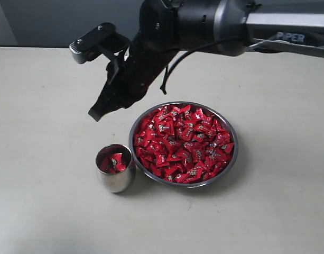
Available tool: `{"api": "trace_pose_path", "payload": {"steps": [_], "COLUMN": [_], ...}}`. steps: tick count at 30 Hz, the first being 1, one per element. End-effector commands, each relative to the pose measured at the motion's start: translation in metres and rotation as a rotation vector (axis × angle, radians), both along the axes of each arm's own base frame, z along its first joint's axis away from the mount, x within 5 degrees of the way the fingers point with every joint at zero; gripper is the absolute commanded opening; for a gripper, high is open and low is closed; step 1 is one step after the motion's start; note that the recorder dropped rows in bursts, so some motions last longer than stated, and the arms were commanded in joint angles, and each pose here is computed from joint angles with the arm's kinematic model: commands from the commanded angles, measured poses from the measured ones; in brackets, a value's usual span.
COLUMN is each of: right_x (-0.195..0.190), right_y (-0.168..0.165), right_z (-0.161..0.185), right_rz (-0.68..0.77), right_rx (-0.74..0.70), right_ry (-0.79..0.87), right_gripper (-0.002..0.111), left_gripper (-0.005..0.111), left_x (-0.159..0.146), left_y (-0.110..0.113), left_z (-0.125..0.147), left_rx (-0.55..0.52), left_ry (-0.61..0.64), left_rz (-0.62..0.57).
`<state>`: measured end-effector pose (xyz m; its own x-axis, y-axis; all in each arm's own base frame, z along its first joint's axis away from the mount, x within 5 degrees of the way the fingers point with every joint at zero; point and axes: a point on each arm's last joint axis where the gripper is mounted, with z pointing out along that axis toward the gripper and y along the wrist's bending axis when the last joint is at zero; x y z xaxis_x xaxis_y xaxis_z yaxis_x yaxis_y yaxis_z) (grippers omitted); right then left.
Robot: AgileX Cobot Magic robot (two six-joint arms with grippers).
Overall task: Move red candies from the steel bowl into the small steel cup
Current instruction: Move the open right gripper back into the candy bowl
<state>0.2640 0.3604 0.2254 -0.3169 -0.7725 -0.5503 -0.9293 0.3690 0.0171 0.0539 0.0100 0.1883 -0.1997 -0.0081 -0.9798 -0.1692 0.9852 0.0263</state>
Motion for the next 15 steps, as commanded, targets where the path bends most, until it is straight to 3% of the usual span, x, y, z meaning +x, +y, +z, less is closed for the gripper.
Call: {"api": "trace_pose_path", "payload": {"steps": [1,7,11,15], "right_x": [0.001,0.01,0.019,0.019], "right_y": [-0.042,-0.11,-0.135,-0.144], "right_z": [-0.004,-0.022,-0.03,-0.033], "right_rz": [-0.164,-0.362,-0.461,-0.445], "right_rx": [0.106,0.076,0.051,-0.009], "right_ry": [-0.03,0.019,0.078,0.1], "right_gripper": [-0.001,-0.001,-0.001,-0.001], "left_gripper": [0.0,0.0,0.0,0.0], "left_x": [0.0,0.0,0.0,0.0], "left_y": [0.0,0.0,0.0,0.0], "left_z": [-0.001,-0.001,-0.001,-0.001], "left_rx": [-0.001,-0.001,-0.001,-0.001], "left_ry": [-0.003,-0.003,-0.003,-0.003], "left_rz": [0.005,0.005,0.005,0.005]}}
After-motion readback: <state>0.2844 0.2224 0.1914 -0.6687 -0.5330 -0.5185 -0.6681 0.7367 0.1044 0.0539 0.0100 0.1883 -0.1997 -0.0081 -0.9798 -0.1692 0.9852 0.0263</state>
